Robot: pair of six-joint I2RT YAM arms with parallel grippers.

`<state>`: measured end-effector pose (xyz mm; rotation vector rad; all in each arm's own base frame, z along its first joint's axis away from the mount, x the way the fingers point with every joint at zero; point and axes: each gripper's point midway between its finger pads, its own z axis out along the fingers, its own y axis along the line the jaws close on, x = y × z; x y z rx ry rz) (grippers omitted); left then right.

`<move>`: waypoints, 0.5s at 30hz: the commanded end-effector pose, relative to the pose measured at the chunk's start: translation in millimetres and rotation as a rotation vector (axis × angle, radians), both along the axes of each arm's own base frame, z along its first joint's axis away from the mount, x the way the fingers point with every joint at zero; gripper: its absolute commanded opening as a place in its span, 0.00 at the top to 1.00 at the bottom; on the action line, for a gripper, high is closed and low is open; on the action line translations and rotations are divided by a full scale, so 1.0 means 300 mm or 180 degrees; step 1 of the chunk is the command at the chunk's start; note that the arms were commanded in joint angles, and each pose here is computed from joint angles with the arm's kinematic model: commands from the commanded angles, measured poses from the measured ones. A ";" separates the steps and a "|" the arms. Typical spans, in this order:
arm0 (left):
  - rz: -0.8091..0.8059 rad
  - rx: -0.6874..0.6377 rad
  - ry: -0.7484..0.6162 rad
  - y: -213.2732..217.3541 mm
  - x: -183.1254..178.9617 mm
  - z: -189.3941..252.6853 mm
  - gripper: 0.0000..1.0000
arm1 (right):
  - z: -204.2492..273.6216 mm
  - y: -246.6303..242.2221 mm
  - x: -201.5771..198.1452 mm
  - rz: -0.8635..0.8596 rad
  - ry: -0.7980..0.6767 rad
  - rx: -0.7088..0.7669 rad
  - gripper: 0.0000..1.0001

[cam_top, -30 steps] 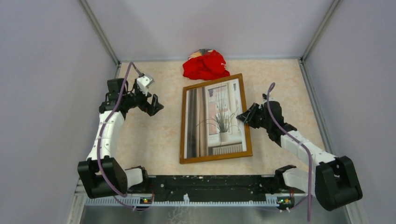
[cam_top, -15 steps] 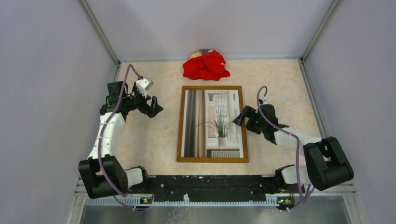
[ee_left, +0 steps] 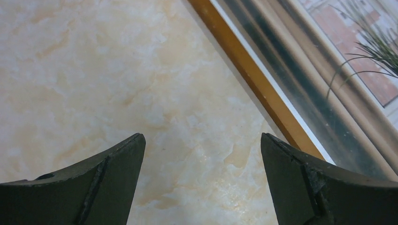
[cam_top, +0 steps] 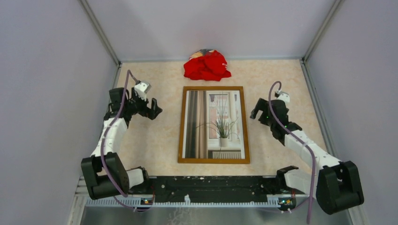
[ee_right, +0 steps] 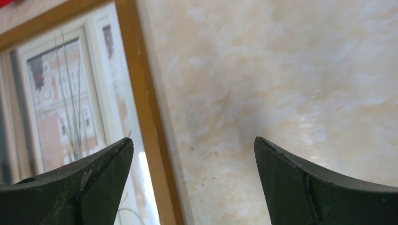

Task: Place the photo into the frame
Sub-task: Reset both arms

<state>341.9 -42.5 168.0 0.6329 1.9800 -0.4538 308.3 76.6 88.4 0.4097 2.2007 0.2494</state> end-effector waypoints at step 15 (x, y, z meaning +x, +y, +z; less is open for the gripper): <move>0.0573 -0.0640 -0.0847 0.017 0.107 -0.209 0.01 | 0.148 -0.485 -0.024 -0.1721 -0.1724 -0.1195 0.01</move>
